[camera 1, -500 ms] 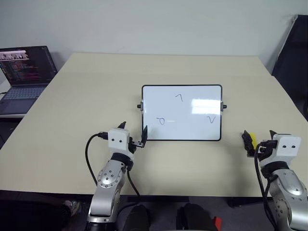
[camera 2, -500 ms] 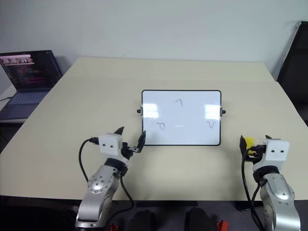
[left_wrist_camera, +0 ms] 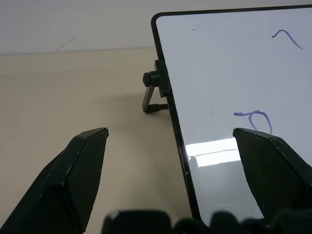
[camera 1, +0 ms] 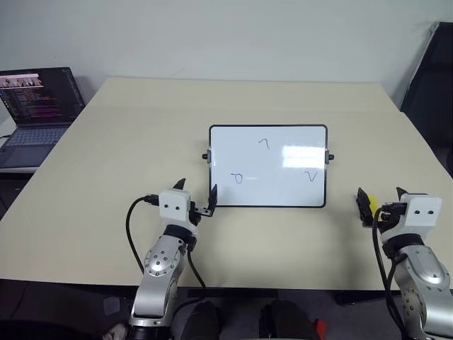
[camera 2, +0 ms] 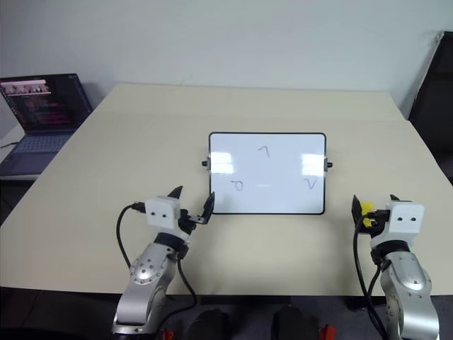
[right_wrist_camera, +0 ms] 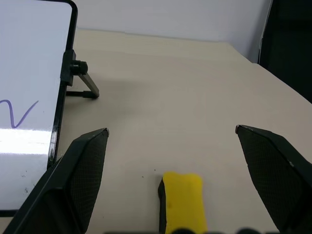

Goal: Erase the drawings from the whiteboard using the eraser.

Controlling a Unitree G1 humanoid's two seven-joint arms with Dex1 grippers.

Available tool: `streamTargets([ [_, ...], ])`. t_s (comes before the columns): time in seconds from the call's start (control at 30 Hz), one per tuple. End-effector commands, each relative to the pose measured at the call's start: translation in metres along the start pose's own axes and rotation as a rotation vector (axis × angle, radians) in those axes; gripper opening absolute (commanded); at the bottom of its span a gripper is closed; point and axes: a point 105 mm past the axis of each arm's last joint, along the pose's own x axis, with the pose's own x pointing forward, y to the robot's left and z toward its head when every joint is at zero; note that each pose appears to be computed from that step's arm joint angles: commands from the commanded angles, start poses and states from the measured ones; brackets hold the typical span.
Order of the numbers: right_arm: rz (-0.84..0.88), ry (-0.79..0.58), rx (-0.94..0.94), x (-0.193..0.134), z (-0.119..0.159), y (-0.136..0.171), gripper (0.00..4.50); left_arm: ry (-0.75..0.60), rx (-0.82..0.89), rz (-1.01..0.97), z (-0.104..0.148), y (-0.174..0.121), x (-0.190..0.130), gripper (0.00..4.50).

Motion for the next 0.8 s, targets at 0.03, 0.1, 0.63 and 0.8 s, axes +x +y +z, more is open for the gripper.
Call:
streamTargets([
  [0.03,-0.011,-0.051,0.004,-0.002,0.011,0.001,4.46,-0.055,0.010,0.001,0.013,0.002,0.004,4.50],
  [0.1,-0.018,-0.047,0.007,-0.001,0.008,0.000,4.46,-0.060,0.013,0.000,0.014,0.000,0.007,4.50],
  [0.63,-0.004,-0.006,0.005,-0.001,0.009,-0.009,4.46,-0.082,0.019,-0.179,0.026,-0.015,0.024,4.50],
  [0.8,0.045,0.063,0.073,0.006,0.005,-0.003,4.46,-0.073,-0.051,-0.464,0.031,-0.040,0.025,4.50],
])
